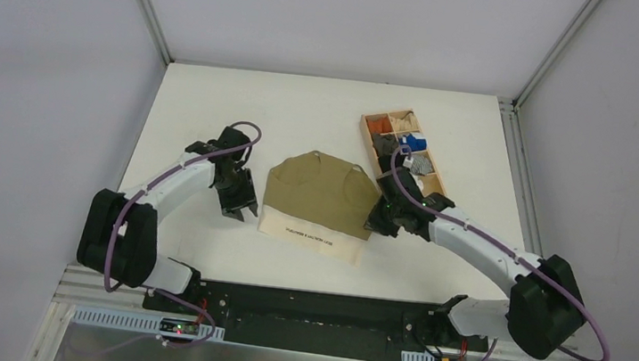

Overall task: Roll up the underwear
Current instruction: Flatten out the underwear at the center of the board.

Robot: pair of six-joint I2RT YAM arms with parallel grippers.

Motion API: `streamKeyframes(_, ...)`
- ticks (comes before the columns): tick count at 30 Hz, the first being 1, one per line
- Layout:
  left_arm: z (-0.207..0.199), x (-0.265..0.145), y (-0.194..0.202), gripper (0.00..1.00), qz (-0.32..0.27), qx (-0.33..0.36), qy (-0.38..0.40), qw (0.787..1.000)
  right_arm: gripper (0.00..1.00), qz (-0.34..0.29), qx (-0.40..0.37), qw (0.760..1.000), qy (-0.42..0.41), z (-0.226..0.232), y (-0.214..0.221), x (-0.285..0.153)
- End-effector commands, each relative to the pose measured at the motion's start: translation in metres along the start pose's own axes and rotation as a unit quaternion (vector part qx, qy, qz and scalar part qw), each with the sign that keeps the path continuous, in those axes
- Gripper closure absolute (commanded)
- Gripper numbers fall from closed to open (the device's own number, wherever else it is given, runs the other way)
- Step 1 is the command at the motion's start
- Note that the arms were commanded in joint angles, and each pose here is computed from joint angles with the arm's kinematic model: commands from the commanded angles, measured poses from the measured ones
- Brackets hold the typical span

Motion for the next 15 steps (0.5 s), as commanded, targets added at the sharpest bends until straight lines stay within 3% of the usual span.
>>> streamKeyframes(1,-0.006,0.02,-0.001,0.58,0.0,-0.016,0.006,1.0,1.0,0.01,-0.006,1.0,0.013,0.001,0.002,0.02)
streamKeyframes(4,-0.013,0.035,0.004,0.58,0.02,-0.01,0.02,1.0,1.0,0.02,-0.011,0.999,0.026,0.0,0.003,0.034)
streamKeyframes(7,-0.013,0.047,0.006,0.64,0.029,-0.011,0.007,0.999,1.0,0.03,-0.012,0.999,0.032,0.0,0.006,0.044)
streamKeyframes(11,-0.006,0.058,0.006,0.79,0.03,-0.012,-0.019,0.999,1.0,0.048,-0.011,0.998,0.043,-0.008,0.018,0.055)
streamKeyframes(14,0.0,0.06,0.007,1.0,0.03,-0.015,-0.033,0.999,1.0,0.065,-0.008,0.997,0.048,-0.013,0.029,0.06)
streamKeyframes(15,0.001,0.06,0.007,1.0,0.028,-0.016,-0.035,0.999,1.0,0.069,-0.009,0.996,0.048,-0.013,0.033,0.06)
Point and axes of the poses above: each gripper's point midway between its finger pads, its own x axis out along the fingers, its own z axis along the line the jaws close on, y = z × x, the point moved 1 cm from there along -x, back along the fingers, and after that the axes turned 9 degrees about -x, right-handed, at the moved point
